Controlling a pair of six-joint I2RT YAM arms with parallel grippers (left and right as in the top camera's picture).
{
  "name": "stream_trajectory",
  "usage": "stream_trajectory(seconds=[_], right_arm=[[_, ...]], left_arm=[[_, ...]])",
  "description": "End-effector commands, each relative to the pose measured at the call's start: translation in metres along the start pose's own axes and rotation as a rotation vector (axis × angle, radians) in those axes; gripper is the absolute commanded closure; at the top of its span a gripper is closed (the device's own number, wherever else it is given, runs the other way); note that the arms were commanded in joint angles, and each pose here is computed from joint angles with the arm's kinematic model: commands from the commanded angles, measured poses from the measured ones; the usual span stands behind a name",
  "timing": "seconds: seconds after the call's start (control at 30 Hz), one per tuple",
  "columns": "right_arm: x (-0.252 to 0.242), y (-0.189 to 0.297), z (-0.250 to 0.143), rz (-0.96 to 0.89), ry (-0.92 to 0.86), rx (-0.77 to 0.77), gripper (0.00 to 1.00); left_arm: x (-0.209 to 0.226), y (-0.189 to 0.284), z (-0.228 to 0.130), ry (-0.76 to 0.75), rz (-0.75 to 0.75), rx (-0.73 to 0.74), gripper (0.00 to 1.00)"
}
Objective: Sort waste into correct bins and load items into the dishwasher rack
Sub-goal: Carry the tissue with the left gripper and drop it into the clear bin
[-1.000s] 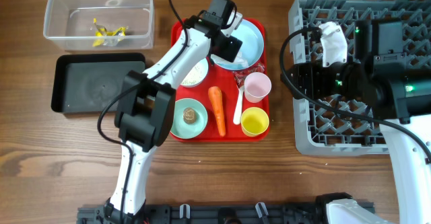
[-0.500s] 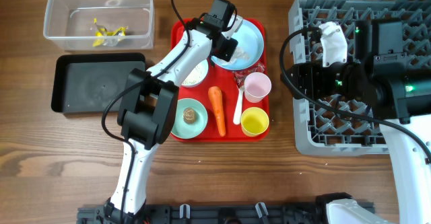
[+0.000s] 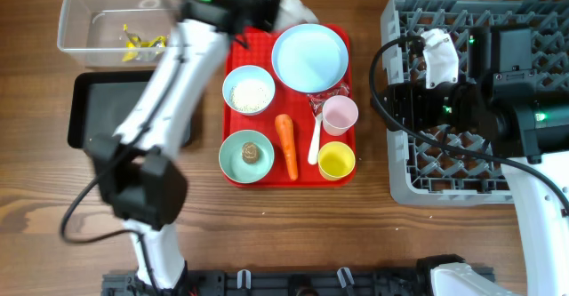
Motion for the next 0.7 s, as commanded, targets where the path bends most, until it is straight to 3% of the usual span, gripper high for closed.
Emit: stream_trajectory(seconds=[0.0, 0.37, 0.4, 0.43, 0.5, 0.53, 0.67], right_arm=[[-0.001, -0.005, -0.002, -0.001, 0.009, 0.017, 0.15], [-0.001, -0.005, -0.002, -0.001, 0.007, 0.017, 0.15], [-0.001, -0.005, -0.002, -0.001, 0.006, 0.017, 0.15], [-0.001, -0.005, -0.002, -0.001, 0.006, 0.018, 0.15], [-0.001, -0.005, -0.003, 0.0, 0.005, 0.021, 0.15], [-0.001, -0.005, -0.003, 0.0, 0.004, 0.024, 0.15], [-0.001, -0.005, -0.004, 0.001, 0.004, 0.026, 0.14]], left_arm=[[0.059, 0.015, 0.014, 0.095, 0.076, -0.035, 0.96], [0.22, 0.012, 0.006, 0.292, 0.276, -0.075, 0.96], [0.231, 0.008, 0.002, 0.304, 0.286, -0.069, 0.89], [0.24, 0.004, -0.003, 0.316, 0.296, -0.061, 0.72], [0.253, -0.001, -0.012, 0.335, 0.31, -0.042, 0.06], [0.257, -0.004, -0.015, 0.342, 0.314, -0.034, 0.0], [0.258, -0.003, -0.017, 0.348, 0.311, -0.028, 0.0]])
Point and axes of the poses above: each gripper's point midway between its finger pads, its own y axis back along the fingers, its own x axis along the line the jaws close on, z = x × y, the point moved 1 cm from there along y, back along the fingers, and after that the axes turned 10 degrees about y, right-handed, at the moved point
